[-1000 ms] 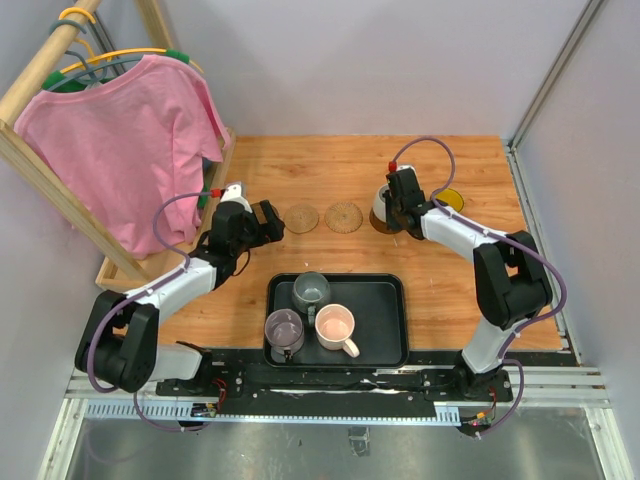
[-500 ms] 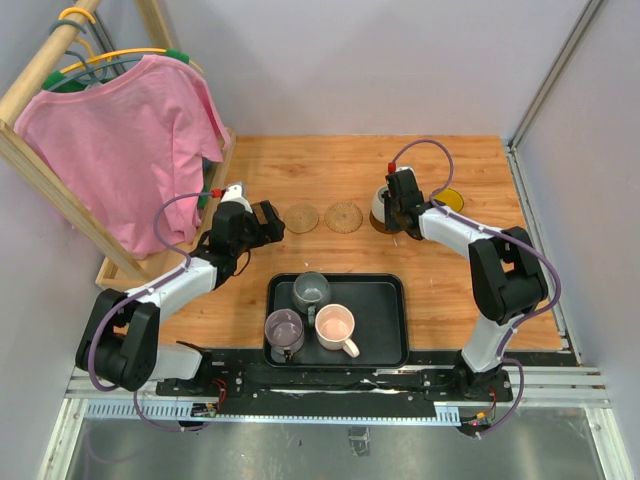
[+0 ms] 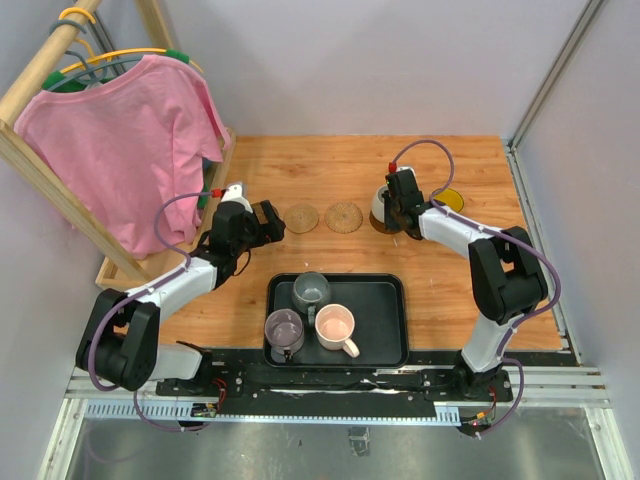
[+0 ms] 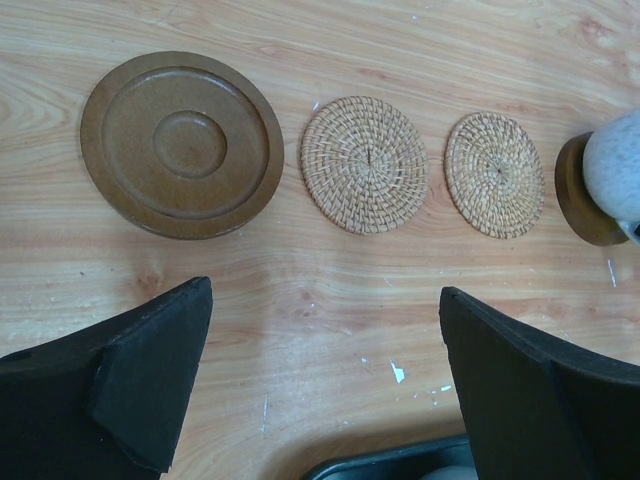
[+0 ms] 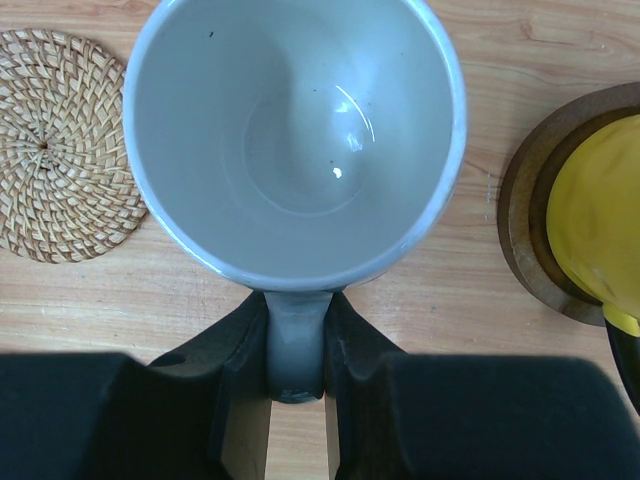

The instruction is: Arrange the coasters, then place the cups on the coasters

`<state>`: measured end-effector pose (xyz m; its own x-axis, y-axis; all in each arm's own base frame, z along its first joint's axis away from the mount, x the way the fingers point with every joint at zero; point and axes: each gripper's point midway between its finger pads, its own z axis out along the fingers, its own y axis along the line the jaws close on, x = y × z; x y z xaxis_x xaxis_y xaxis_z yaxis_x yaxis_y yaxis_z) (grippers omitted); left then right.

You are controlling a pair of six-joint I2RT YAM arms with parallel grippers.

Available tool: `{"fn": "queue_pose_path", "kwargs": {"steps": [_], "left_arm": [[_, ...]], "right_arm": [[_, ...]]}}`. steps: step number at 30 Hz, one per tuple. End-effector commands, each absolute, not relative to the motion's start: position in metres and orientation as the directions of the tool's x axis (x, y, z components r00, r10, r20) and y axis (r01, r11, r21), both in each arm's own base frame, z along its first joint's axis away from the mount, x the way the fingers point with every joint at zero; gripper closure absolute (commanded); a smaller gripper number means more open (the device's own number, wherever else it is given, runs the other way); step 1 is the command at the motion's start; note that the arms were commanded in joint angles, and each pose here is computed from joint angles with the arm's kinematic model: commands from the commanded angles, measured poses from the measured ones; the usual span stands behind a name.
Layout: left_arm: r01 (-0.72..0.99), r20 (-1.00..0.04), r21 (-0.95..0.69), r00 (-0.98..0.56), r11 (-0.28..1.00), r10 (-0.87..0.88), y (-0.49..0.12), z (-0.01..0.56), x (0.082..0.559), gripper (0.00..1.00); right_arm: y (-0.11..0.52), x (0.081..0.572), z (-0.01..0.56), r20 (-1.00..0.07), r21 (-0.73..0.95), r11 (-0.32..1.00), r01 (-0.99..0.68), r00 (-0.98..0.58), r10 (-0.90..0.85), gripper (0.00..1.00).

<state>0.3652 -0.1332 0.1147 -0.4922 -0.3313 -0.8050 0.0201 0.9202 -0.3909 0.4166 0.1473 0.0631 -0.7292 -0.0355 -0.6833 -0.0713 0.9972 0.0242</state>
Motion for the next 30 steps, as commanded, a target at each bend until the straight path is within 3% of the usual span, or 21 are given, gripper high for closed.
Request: {"fn": "queue_pose_path", "kwargs": {"steps": [1,10,13,16,20,30], "left_arm": [[0.038,-0.824,-0.402,-0.451,0.915,-0.343,-0.134,0.13,0.375,0.0],[0.041,-0.821,-0.408,-0.453,0.912,-0.347,-0.135,0.13,0.374,0.0],[0.042,-0.822,-0.409,-0.45,0.912,-0.348,-0.135,0.131,0.374,0.0],[0.041,-0.821,-0.41,-0.452,0.911,-0.349,-0.135,0.13,0.374,0.0],[0.04,-0.821,-0.409,-0.453,0.911,-0.349,-0.135,0.13,0.373,0.0],[0.043,-0.819,-0.411,-0.457,0.911,-0.348,-0.135,0.13,0.372,0.0]], "right_arm": [[0.134,0.422,0.081,-0.715,0.024,1.0,-0.015,-0.699,0.006,0.98],[0.13,0.419,0.082,-0.715,0.014,1.0,-0.001,-0.699,0.009,0.97],[0.131,0.418,0.078,-0.705,0.014,1.0,-0.009,-0.709,0.003,0.88],[0.133,0.418,0.076,-0.699,0.017,1.0,-0.014,-0.716,0.002,0.71],[0.134,0.416,0.074,-0.691,0.021,1.0,-0.018,-0.722,0.001,0.56],[0.136,0.403,0.077,-0.681,0.02,1.0,-0.021,-0.732,-0.002,0.41]]}}
